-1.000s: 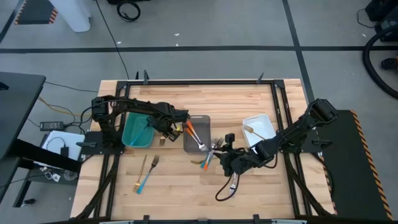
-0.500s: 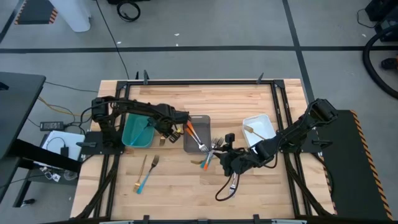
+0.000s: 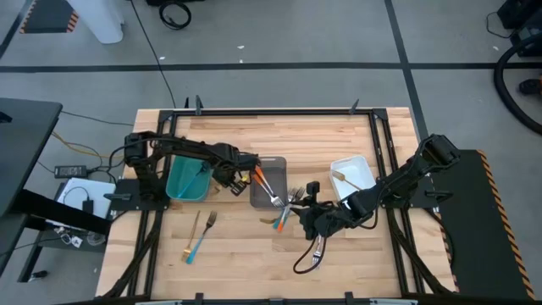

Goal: Sort silverware by color (type)
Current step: Put the gold fork into the white bin

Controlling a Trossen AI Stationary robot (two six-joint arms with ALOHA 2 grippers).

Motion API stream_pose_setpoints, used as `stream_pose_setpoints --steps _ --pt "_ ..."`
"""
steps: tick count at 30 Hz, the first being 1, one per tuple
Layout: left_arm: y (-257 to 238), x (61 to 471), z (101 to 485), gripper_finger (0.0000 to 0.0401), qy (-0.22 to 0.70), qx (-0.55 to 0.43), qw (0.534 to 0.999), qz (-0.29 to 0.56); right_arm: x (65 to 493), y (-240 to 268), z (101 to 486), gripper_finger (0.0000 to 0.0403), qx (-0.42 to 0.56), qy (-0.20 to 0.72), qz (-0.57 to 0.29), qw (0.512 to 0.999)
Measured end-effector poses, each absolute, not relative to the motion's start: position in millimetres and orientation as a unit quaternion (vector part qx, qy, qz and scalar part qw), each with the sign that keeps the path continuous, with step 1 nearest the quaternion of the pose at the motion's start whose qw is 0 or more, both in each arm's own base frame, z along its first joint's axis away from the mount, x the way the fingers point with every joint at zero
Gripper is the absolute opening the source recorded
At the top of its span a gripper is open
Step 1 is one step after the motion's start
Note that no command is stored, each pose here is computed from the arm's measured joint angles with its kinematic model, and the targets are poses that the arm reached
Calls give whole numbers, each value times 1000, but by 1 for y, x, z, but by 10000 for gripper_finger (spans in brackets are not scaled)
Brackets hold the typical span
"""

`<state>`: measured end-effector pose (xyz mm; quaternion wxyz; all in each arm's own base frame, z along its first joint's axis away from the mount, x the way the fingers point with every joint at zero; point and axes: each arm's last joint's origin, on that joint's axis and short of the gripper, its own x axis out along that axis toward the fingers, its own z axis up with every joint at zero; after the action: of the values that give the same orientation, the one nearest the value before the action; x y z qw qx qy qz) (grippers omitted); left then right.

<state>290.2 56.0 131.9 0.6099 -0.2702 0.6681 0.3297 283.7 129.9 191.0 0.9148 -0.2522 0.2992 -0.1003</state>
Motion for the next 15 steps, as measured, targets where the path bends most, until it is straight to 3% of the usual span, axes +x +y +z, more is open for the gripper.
stream_pose_setpoints --steps 10,15 --pt "62 286 161 16 617 -261 656 347 284 130 191 92 -254 299 -100 914" --pt "68 288 171 16 589 -210 697 352 285 127 191 92 -263 302 -100 911"
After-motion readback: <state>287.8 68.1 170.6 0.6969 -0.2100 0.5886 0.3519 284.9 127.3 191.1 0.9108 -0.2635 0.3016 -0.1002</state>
